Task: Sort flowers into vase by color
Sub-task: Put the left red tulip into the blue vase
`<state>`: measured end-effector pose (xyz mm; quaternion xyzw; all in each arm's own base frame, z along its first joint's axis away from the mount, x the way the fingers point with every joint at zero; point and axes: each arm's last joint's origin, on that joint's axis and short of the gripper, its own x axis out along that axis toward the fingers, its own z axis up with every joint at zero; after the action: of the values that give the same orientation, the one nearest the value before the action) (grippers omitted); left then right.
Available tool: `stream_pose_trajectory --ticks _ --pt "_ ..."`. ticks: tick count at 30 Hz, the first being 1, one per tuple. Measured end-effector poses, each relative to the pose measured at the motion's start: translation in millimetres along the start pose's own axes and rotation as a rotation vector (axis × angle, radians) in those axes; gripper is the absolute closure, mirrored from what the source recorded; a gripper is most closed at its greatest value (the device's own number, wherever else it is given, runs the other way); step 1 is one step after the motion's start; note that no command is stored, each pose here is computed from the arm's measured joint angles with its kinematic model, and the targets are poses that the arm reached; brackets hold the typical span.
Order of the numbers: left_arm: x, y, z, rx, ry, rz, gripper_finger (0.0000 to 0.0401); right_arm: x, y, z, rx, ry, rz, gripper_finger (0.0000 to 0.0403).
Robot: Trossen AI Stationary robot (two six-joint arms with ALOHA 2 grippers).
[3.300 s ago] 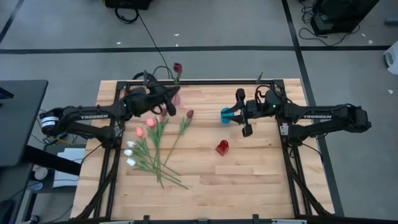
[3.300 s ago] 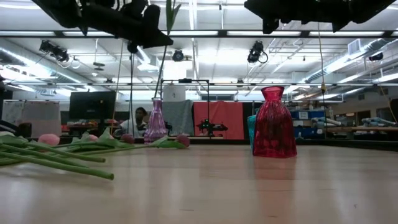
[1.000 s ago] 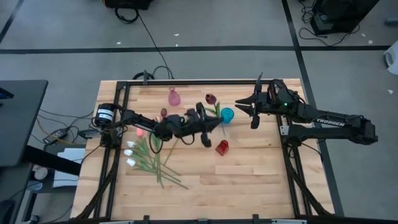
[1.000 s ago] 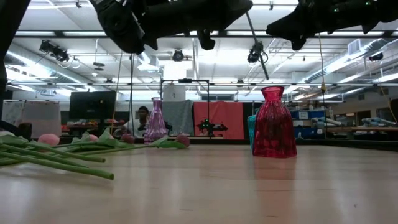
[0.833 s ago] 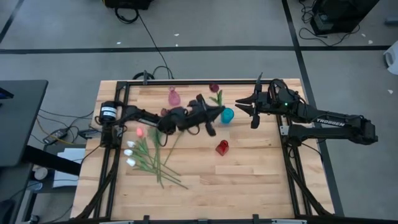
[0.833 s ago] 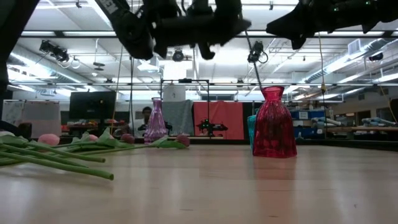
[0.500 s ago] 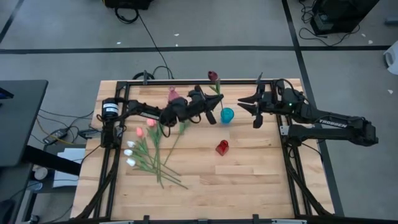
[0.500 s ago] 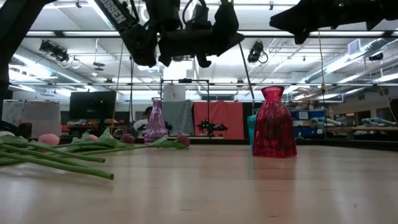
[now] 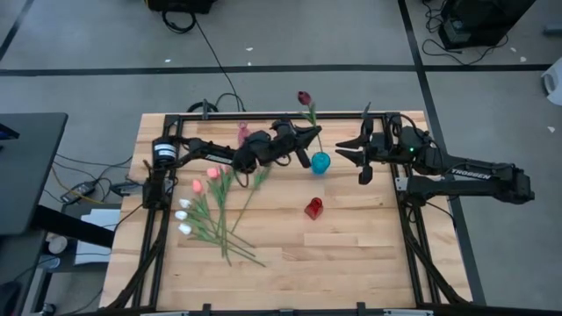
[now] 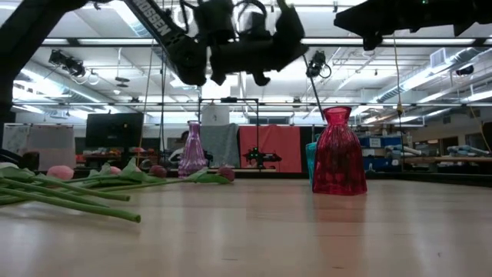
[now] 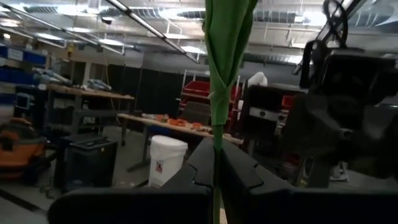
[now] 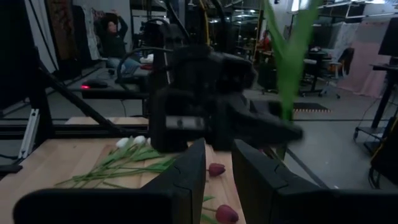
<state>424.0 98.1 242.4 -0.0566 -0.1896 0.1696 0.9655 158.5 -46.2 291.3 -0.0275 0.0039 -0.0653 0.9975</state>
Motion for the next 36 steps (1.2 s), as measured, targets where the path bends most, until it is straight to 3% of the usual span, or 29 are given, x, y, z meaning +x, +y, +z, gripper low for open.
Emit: stream_pose_trajectory --ticks 5,21,24,31,36 --pt "12 -1 -16 0.006 0.081 0.003 0.0386 0 2 0 0.000 0.002 0.014 0.0312" --pt "8 2 -34 0.078 0.252 -0.001 0.0381 0 3 -1 -0.002 0.006 0.021 0.0312" --pt "7 2 -38 0.081 0.292 -0.004 0.0356 0 3 -1 -0.001 0.015 0.021 0.0312" --pt "3 3 -42 0.097 0.416 0.009 0.0258 0 4 -5 0.005 0.050 0.023 0.0312" --pt "-4 -4 -29 0.159 0.557 0.011 0.0234 0 4 -4 0.002 0.045 0.024 0.0312"
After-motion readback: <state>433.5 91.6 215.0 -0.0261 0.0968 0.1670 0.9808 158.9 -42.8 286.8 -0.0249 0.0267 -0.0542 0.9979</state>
